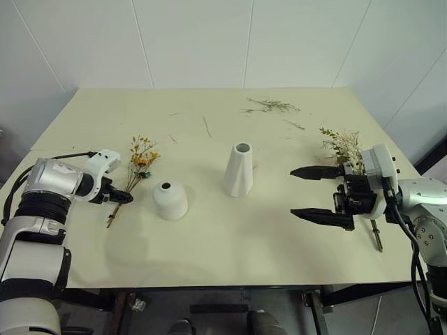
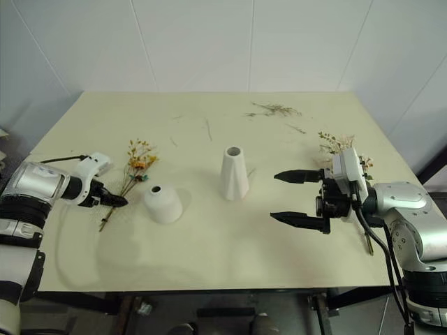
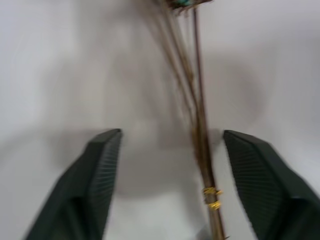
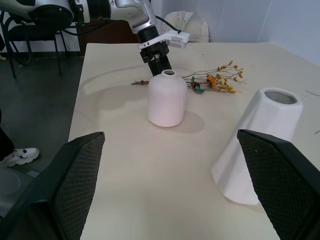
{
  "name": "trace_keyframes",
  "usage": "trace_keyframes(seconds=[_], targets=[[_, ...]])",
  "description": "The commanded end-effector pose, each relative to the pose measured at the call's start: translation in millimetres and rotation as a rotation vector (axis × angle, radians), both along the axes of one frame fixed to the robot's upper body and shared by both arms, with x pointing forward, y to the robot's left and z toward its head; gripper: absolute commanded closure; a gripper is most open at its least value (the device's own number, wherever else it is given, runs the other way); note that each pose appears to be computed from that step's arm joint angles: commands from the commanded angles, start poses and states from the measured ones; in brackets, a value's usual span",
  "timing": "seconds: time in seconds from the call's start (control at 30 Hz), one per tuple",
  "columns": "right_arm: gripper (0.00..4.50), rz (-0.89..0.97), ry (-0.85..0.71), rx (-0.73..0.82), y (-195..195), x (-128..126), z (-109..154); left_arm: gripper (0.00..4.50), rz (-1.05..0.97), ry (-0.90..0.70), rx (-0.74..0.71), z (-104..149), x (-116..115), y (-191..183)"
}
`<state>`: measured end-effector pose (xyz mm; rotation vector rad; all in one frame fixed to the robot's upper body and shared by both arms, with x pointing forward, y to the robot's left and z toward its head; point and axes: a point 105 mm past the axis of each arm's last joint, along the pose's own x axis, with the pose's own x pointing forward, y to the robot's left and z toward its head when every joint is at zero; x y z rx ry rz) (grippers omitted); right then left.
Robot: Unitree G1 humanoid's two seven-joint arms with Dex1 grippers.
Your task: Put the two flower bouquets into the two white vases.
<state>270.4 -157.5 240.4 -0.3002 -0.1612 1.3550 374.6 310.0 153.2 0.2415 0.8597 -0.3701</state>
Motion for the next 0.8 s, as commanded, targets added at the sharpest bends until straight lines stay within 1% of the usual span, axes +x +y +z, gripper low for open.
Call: trace_keyframes(seconds=[0.03,0.13,0.2,0.27,0.4,0.5,0.57,0.63,0.73,0.8], targets=[[0.00,0.027,-0.052,0.012,2.0,-6.1,13.1,2.42,0.086,0.094,0.008,-21.4,-17.1,23.7],[0.00,0.030,-0.053,0.015,3.5,-6.0,12.8,3.35,0.107,0.103,0.000,-24.5,-20.1,28.6],[0.00,0.028,-0.053,0.013,4.0,-5.3,11.6,3.95,0.153,0.096,-0.091,-24.4,-21.3,27.1],[0.00,0.021,-0.055,0.012,3.6,-3.9,11.6,4.48,0.222,0.048,-0.218,-14.1,-16.7,24.1],[0.00,-0.002,-0.061,0.007,0.1,0.1,12.9,4.48,0.277,-0.083,-0.364,15.7,-2.4,18.7],[0.00,-0.016,-0.069,0.006,-0.7,2.9,14.7,4.48,0.268,-0.139,-0.490,36.8,3.1,8.2],[0.00,-0.023,-0.073,0.005,-1.2,4.3,15.3,4.48,0.210,-0.240,-0.577,58.9,10.5,-1.5],[0.00,-0.032,-0.075,0.001,-3.5,5.8,15.2,4.48,0.147,-0.344,-0.581,75.7,16.4,-6.6],[0.00,-0.051,-0.078,-0.002,-7.5,8.4,15.7,4.48,0.058,-0.636,-0.715,121.6,25.8,-16.1],[0.00,-0.061,-0.081,-0.004,-9.0,9.6,16.0,4.48,0.001,-0.849,-0.801,152.4,22.6,-17.1]])
